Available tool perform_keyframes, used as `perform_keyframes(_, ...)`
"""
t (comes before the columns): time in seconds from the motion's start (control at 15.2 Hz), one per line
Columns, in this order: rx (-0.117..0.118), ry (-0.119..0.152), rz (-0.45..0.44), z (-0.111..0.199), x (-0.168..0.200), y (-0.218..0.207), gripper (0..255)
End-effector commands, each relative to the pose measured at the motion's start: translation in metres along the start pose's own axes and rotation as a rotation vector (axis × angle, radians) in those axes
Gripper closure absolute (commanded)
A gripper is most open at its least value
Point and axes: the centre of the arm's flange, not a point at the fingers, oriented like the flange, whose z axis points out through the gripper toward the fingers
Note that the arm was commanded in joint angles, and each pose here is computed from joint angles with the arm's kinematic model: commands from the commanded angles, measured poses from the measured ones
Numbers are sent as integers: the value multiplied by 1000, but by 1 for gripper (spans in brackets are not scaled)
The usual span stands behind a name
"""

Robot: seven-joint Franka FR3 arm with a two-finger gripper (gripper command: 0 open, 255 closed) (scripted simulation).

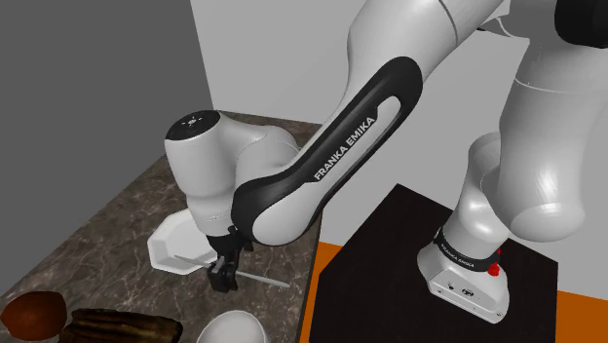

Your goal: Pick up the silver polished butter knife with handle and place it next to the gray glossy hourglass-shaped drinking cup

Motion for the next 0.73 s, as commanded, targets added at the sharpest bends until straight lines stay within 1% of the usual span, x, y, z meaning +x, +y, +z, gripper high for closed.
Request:
perform_keyframes(0.0,0,0,0,0,0,0,0)
perform_keyframes(0.07,0,0,0,0,0,0,0)
perform_keyframes(0.33,0,0,0,-50,0,0,0)
perform_keyframes(0.66,0,0,0,-50,0,0,0)
